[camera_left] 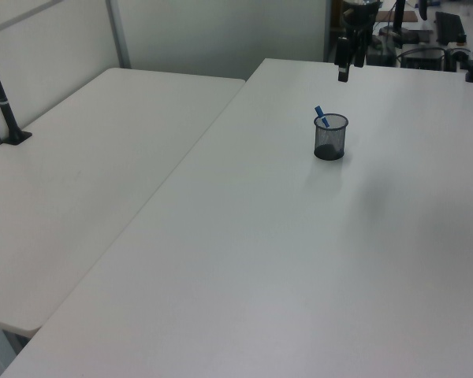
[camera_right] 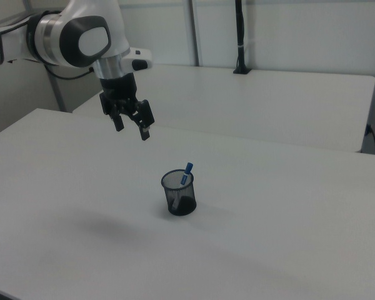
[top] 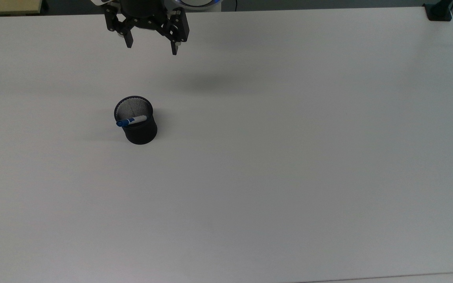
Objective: Insert the marker
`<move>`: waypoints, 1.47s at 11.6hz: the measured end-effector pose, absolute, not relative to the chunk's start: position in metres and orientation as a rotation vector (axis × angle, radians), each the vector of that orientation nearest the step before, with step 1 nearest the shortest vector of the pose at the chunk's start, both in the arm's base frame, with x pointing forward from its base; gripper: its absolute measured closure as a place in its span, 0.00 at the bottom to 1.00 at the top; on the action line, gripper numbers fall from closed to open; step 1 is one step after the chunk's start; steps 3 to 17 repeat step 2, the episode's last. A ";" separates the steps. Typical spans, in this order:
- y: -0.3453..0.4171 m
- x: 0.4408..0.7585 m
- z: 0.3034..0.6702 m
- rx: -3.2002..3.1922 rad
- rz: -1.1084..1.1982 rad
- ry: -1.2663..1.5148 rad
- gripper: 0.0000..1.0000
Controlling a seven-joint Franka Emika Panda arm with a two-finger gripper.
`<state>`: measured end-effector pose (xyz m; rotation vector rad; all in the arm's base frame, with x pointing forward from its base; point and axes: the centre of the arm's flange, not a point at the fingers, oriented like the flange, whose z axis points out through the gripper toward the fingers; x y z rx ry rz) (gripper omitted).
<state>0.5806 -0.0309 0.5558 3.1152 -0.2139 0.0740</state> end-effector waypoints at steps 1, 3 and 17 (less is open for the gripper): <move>-0.031 0.581 0.556 3.116 0.074 -0.211 0.00; -0.031 0.581 0.556 3.116 0.073 -0.207 0.00; -0.031 0.581 0.556 3.116 0.073 -0.207 0.00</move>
